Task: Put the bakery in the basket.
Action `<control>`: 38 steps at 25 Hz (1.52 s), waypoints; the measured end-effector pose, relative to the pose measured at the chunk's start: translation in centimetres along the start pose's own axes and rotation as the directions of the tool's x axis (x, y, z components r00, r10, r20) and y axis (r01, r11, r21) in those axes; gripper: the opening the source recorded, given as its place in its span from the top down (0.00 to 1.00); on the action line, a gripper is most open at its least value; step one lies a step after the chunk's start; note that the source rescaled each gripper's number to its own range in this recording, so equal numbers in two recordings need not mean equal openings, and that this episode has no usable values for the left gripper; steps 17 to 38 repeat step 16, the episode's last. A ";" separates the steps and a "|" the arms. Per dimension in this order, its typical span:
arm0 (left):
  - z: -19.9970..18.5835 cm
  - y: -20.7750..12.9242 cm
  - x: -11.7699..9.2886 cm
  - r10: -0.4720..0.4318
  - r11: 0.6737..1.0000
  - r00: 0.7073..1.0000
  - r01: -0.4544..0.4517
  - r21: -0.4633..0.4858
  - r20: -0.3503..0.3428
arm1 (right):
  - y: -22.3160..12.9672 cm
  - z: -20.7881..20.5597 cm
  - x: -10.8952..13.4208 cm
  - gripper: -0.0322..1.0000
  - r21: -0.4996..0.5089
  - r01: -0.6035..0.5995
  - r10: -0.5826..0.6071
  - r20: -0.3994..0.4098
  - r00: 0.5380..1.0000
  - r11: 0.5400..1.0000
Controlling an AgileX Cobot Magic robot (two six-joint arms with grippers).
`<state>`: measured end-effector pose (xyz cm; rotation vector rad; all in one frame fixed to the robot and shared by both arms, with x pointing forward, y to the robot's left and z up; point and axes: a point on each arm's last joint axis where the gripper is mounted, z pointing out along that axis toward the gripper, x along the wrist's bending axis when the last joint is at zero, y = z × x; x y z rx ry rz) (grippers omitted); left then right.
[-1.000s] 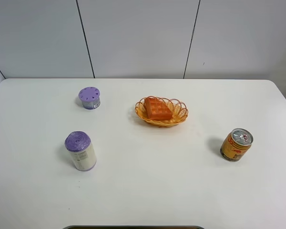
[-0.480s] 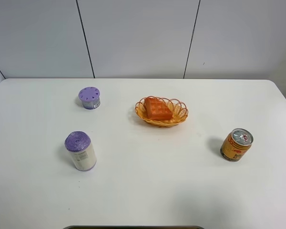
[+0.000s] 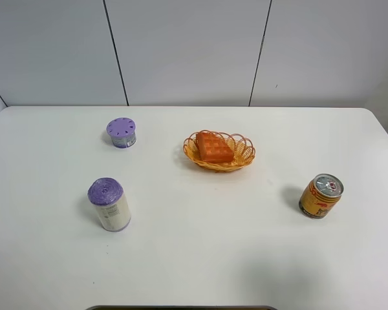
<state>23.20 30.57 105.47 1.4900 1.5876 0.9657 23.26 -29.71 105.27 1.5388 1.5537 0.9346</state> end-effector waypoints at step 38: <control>0.0 0.0 0.0 0.000 1.000 1.000 0.000 0.000 0.000 | 0.0 0.0 0.0 0.47 -0.001 0.003 -0.003 0.005 1.000 1.000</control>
